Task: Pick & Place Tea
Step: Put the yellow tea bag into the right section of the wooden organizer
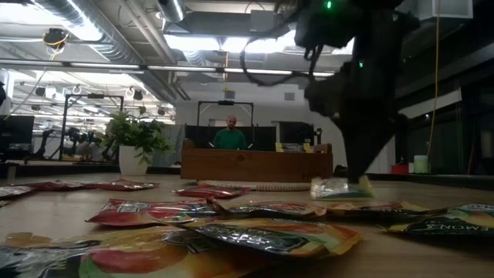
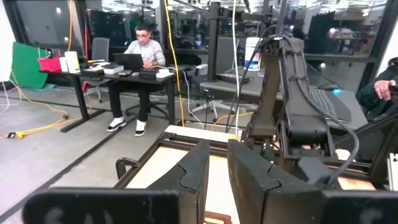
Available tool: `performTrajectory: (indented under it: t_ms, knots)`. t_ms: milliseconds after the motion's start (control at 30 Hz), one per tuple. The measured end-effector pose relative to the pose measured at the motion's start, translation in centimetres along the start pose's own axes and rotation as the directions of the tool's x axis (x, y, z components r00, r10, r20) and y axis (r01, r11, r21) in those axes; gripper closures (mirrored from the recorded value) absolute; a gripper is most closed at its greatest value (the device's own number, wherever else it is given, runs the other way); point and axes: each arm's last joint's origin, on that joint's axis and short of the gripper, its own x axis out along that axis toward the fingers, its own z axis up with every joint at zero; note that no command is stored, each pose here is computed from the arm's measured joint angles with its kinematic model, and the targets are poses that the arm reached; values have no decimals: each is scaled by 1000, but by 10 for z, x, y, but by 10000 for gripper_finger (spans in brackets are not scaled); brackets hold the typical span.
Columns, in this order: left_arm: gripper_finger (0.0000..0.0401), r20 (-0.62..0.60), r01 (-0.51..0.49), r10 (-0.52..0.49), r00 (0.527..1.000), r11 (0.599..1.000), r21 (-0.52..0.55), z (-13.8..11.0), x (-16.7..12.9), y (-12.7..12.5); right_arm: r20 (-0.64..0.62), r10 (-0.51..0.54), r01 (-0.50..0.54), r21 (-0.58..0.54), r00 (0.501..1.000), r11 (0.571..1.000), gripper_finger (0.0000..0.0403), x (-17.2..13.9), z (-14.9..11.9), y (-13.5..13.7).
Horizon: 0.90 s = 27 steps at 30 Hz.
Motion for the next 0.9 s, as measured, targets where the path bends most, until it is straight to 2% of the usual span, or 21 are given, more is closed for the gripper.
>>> performTrajectory:
  t_ms: [233,467,667,900]
  knots:
    - [347,-1,0,0,1000,1000,0,0,0,0,38,59,-59,-8,998,998,401,-26,0,-2]
    - [347,0,0,0,1000,1000,-1,0,0,0,104,152,-137,-134,983,981,402,-69,2,-2]
    - [349,0,0,0,1000,1000,-1,0,0,0,180,137,-86,-265,974,960,402,-103,10,-9]
    - [346,0,0,0,1000,1000,-1,0,0,0,219,118,-19,-407,969,913,403,-120,36,-21]
